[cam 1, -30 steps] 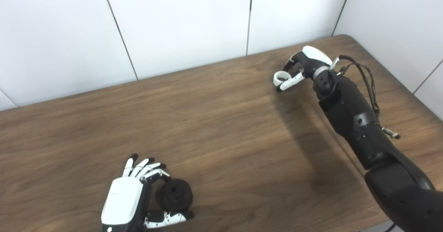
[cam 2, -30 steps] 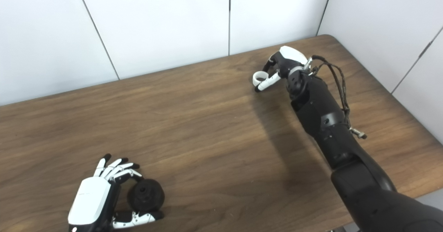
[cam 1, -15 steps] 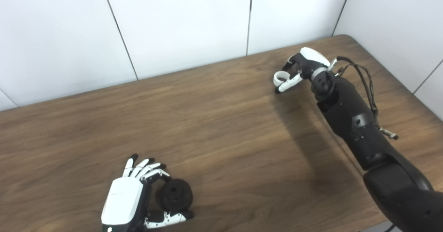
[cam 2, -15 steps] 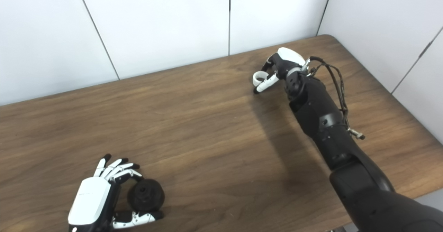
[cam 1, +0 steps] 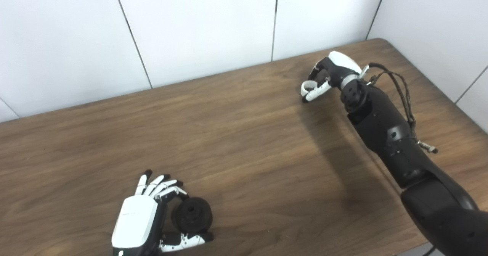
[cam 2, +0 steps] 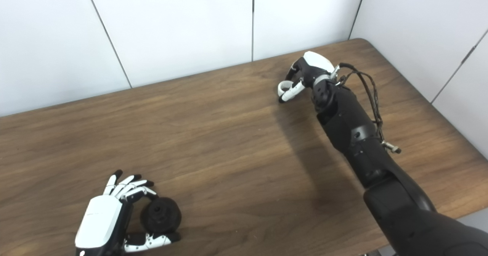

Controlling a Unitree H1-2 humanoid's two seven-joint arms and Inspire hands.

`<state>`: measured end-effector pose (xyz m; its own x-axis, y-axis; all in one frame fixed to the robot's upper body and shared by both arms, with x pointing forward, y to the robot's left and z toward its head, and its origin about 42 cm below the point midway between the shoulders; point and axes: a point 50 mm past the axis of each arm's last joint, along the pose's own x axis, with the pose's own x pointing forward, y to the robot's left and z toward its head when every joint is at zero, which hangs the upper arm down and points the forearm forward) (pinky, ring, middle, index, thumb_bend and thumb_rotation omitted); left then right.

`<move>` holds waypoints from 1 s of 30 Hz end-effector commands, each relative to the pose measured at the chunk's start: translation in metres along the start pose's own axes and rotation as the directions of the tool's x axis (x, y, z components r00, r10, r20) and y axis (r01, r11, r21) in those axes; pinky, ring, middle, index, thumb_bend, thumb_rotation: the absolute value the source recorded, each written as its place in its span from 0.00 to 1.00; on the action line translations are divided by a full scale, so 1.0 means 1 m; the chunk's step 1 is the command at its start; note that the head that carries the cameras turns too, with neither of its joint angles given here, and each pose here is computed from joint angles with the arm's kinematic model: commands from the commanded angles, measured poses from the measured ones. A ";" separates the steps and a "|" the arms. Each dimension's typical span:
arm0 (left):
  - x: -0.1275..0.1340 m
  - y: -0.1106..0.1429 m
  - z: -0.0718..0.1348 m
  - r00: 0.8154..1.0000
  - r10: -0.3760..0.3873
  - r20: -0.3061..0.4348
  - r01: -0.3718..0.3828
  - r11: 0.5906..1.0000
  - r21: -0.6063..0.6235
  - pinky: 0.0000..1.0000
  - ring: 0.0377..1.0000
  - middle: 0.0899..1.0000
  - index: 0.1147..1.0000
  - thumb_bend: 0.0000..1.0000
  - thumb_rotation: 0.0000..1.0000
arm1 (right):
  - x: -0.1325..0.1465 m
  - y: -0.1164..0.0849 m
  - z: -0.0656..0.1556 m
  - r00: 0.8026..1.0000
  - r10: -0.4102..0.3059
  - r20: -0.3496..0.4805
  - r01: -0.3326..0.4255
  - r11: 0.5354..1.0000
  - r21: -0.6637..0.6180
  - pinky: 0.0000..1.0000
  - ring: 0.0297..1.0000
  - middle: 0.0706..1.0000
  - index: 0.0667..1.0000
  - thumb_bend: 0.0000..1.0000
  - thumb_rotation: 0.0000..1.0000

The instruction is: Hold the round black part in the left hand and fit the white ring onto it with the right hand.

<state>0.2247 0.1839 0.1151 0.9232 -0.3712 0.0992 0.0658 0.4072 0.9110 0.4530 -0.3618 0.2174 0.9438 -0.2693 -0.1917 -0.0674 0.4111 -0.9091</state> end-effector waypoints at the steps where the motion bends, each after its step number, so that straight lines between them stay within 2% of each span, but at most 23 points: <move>1: -0.003 0.000 0.000 1.000 -0.026 -0.004 0.026 0.999 0.021 1.00 0.86 0.73 0.42 0.52 0.05 | 0.003 -0.025 0.004 0.997 -0.075 0.014 0.075 0.997 -0.017 1.00 0.92 0.79 0.45 0.52 0.13; 15: 0.000 -0.001 0.002 1.000 -0.021 -0.004 0.021 1.000 0.018 1.00 0.86 0.73 0.42 0.52 0.05 | -0.004 -0.029 -0.003 0.997 -0.069 0.026 0.070 0.998 -0.005 1.00 0.90 0.77 0.45 0.52 0.13; 18: 0.000 -0.003 0.003 1.000 -0.023 -0.003 0.023 1.000 0.018 1.00 0.86 0.73 0.42 0.52 0.05 | -0.011 -0.034 0.004 0.994 -0.074 0.077 0.074 0.997 -0.002 1.00 0.91 0.77 0.45 0.52 0.13; 21: 0.001 -0.004 0.004 1.000 -0.025 -0.002 0.025 0.999 0.020 1.00 0.86 0.73 0.42 0.52 0.05 | -0.023 -0.038 0.015 0.986 -0.062 0.152 0.064 0.998 -0.012 1.00 0.95 0.81 0.45 0.52 0.14; 26: 0.005 -0.006 0.007 1.000 -0.027 0.000 0.027 0.999 0.027 1.00 0.86 0.74 0.42 0.52 0.05 | -0.051 -0.039 0.037 0.965 -0.028 0.260 0.038 0.999 -0.035 1.00 0.98 0.83 0.45 0.52 0.14; 30: 0.006 -0.010 0.010 1.000 -0.026 0.000 0.026 0.999 0.024 1.00 0.86 0.74 0.42 0.52 0.05 | -0.073 -0.034 0.052 0.940 0.012 0.342 0.009 0.998 -0.061 1.00 0.99 0.83 0.45 0.52 0.14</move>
<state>0.2255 0.1703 0.1159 0.9239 -0.3675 0.1061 0.0585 0.4098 0.9103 0.4046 -0.3115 0.2602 0.9926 0.0279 -0.1178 -0.1195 0.3806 -0.9170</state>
